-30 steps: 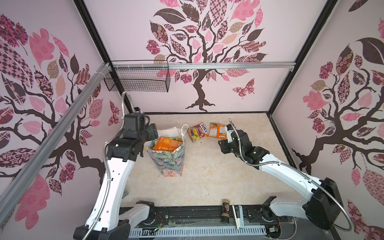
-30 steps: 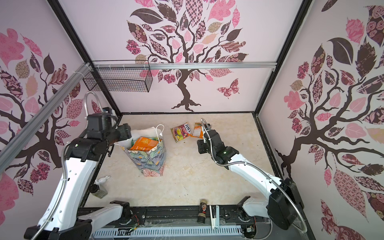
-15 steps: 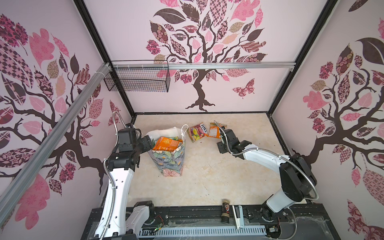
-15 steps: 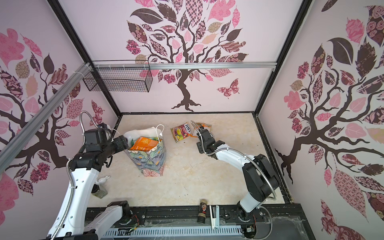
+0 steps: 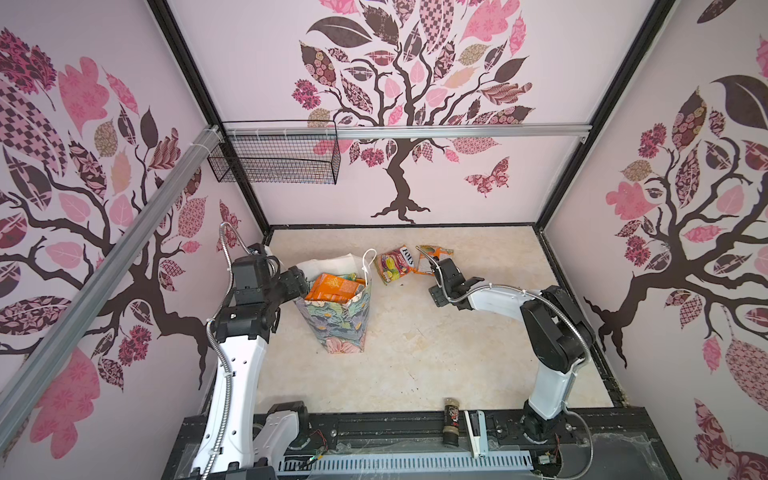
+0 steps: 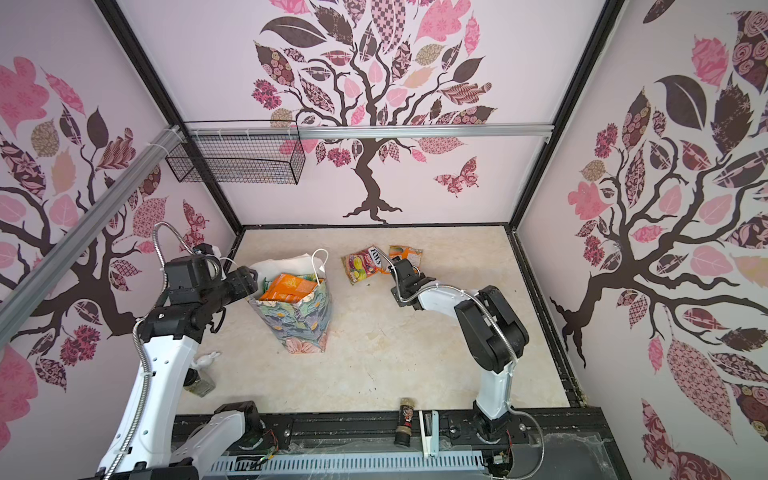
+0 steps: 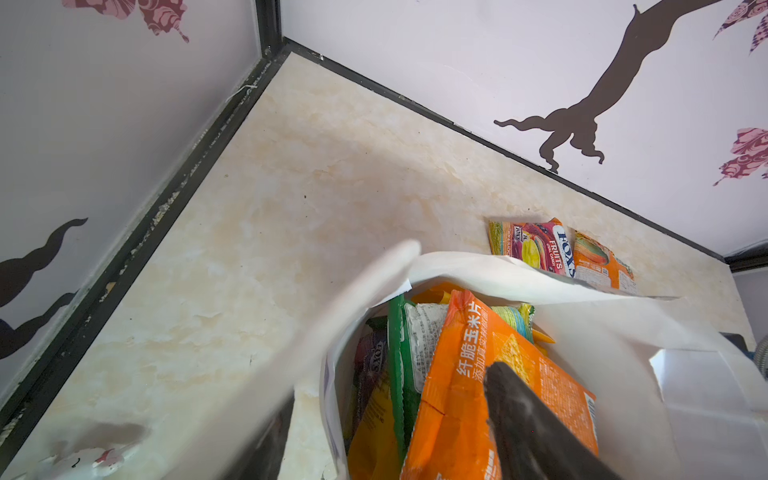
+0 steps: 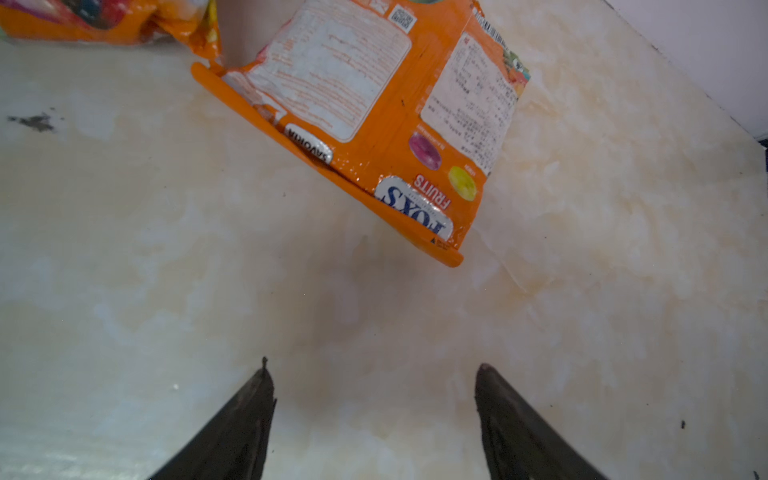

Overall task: Place the snacks into the paper bag
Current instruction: 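Lower the right gripper onto the orange Fox's fruit bag and close on it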

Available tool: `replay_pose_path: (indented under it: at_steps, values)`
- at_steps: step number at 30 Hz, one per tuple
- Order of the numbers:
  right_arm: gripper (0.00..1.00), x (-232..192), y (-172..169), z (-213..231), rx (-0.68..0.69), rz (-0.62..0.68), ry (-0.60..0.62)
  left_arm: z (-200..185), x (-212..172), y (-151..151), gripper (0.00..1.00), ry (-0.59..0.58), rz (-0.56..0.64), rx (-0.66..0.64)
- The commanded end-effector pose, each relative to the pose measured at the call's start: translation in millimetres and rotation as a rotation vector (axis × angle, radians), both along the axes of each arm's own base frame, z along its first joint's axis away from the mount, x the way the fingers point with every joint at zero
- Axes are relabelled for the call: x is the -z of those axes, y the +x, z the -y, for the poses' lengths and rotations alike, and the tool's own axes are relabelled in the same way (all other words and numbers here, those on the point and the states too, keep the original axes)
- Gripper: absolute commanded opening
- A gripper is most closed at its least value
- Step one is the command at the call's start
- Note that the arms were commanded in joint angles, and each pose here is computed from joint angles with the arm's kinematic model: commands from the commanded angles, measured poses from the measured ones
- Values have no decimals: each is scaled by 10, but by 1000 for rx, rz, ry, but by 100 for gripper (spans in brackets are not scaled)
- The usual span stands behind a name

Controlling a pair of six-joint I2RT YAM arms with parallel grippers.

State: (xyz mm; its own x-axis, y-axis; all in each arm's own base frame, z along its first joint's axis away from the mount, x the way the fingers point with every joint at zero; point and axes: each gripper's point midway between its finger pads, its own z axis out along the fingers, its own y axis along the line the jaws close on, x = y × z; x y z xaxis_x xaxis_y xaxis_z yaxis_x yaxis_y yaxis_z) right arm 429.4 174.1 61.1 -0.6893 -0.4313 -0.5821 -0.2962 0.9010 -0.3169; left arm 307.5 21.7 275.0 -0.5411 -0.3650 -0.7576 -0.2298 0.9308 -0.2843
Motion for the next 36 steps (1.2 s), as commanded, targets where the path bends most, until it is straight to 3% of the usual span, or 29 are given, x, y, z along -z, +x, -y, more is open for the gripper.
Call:
replay_pose_path:
  at_steps: [1,17,36]
  values:
    - [78,-52,196,32,5,9,27,7,28,18,76,-17,14,8]
    - [79,98,501,99,-34,-119,219,-18,57,33,76,-37,12,10]
    - [74,447,601,83,-48,-258,231,-29,29,24,75,-52,27,14]
